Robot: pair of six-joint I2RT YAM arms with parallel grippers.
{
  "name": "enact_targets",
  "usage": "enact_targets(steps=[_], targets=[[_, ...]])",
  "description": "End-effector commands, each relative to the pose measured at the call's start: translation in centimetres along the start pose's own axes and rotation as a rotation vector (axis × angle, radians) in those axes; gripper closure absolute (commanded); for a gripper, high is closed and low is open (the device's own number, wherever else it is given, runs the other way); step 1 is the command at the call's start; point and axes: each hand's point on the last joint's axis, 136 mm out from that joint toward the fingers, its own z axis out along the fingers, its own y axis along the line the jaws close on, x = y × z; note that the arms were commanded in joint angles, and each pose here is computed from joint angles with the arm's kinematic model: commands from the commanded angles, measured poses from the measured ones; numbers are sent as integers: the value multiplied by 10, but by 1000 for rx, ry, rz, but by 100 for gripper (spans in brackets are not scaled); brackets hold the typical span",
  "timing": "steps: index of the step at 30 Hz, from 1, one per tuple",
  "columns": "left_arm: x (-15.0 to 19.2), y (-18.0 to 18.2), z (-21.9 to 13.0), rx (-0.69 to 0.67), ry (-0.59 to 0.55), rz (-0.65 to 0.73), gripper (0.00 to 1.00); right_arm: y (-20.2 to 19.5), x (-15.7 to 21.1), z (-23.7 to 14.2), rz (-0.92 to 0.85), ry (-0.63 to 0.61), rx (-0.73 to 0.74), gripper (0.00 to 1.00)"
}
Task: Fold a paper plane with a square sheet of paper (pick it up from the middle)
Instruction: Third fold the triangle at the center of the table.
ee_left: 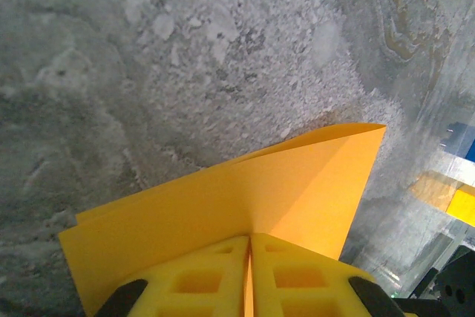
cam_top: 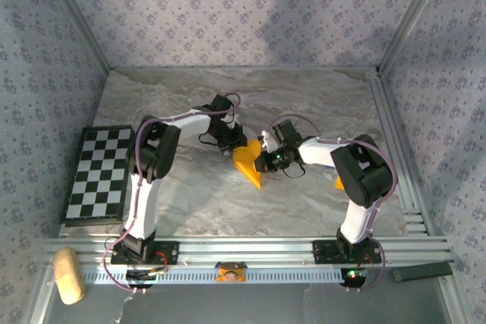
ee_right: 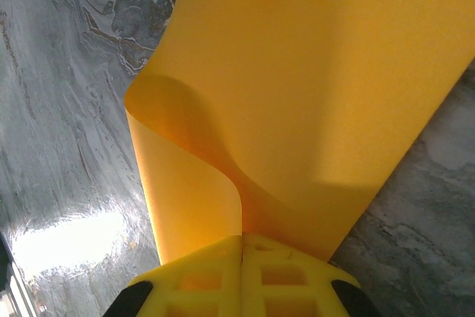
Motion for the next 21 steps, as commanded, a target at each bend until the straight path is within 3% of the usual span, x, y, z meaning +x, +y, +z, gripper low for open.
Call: enact_targets(steps=[1, 21], targets=[[21, 29, 16, -85, 69, -43, 89, 1, 0, 0, -20, 10, 7, 97], [21, 30, 16, -87, 70, -45, 90, -6, 7, 4, -18, 31, 50, 97]])
